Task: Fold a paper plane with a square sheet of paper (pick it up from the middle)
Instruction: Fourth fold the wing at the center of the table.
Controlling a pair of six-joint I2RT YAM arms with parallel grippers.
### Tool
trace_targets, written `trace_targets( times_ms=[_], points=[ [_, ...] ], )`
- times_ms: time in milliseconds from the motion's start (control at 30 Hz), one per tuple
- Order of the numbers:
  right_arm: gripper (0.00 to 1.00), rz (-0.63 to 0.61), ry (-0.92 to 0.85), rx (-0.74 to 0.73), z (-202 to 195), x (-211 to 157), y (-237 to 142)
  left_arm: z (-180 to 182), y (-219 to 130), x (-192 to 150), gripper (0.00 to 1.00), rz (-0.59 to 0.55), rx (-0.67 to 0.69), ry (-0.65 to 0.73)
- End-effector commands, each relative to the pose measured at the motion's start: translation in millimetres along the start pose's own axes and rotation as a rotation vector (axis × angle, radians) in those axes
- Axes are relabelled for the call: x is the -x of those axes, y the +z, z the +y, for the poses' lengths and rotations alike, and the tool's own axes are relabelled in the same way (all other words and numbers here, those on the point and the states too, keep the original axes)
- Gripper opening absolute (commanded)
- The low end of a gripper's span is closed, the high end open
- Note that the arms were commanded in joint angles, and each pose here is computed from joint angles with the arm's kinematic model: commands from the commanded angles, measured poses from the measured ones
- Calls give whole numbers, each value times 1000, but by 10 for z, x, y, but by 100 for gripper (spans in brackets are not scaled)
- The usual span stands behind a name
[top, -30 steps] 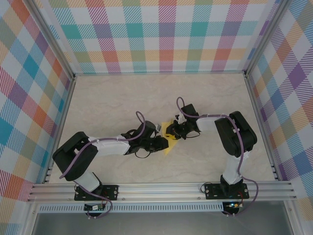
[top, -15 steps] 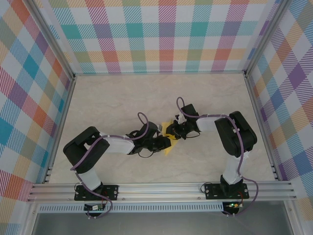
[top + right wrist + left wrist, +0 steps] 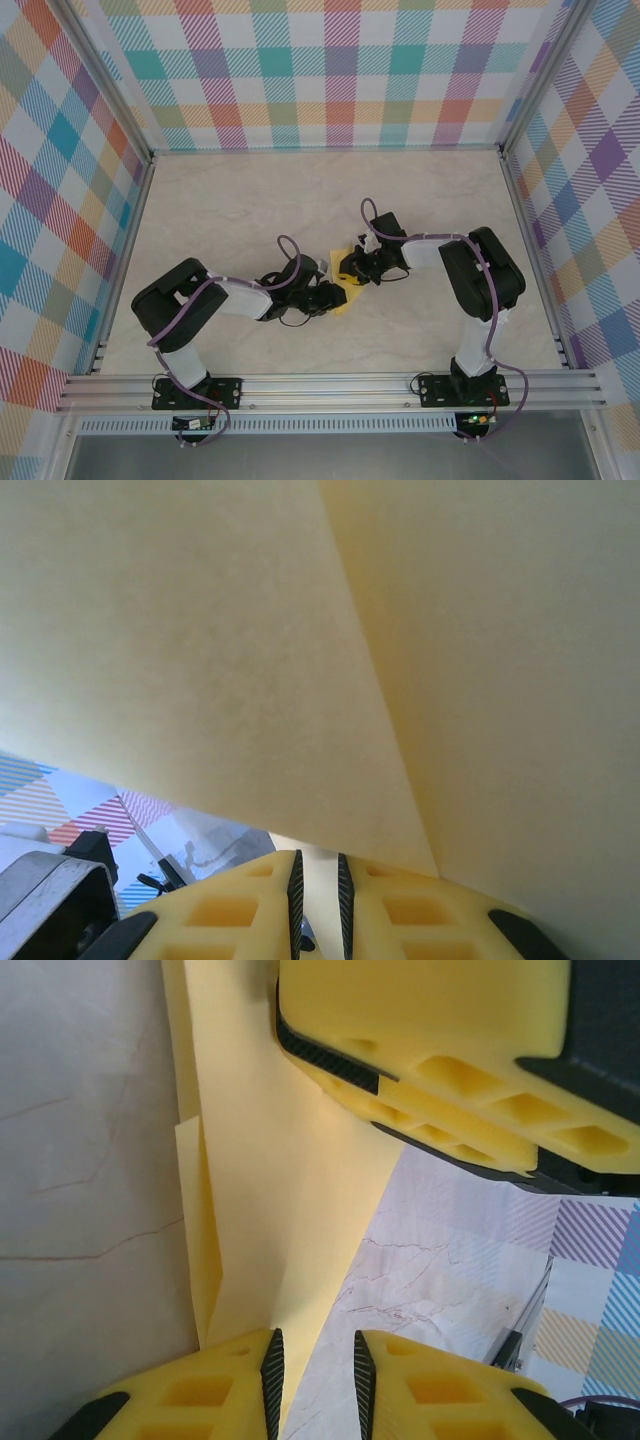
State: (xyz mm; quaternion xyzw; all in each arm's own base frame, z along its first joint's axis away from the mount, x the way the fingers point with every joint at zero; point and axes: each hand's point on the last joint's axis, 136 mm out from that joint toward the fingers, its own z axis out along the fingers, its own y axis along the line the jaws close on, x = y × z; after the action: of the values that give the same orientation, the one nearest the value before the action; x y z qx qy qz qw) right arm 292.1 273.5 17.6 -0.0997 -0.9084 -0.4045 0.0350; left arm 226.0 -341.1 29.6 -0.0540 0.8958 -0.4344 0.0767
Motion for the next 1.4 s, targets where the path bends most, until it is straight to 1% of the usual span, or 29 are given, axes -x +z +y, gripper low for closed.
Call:
trace_targets(
  times_ms=[0,100,233,367,467,600,833,1067,1367],
  points=[
    [20,22,148,-273,-855,-180,137,34,-24,-67,28,32,-7,-14],
    [20,20,147,-273,-854,-175,137,-72,-55,-53,28,27,-37,2],
    [20,21,148,-275,-852,-180,131,-204,-185,5,30,-10,-48,29],
    [20,19,149,-275,-851,-174,129,-167,-310,29,31,-31,32,58],
    [20,18,147,-275,-849,-174,127,-99,-330,10,32,-22,80,45],
    [20,17,146,-274,-844,-170,128,-12,-272,-43,30,4,136,43],
    [20,19,147,-275,-849,-181,125,40,-147,-81,24,24,159,41],
    [21,19,145,-273,-840,-179,123,46,-125,-76,16,18,156,44],
    [21,25,153,-277,-866,-184,138,-31,-87,-60,15,23,124,56]
  ],
)
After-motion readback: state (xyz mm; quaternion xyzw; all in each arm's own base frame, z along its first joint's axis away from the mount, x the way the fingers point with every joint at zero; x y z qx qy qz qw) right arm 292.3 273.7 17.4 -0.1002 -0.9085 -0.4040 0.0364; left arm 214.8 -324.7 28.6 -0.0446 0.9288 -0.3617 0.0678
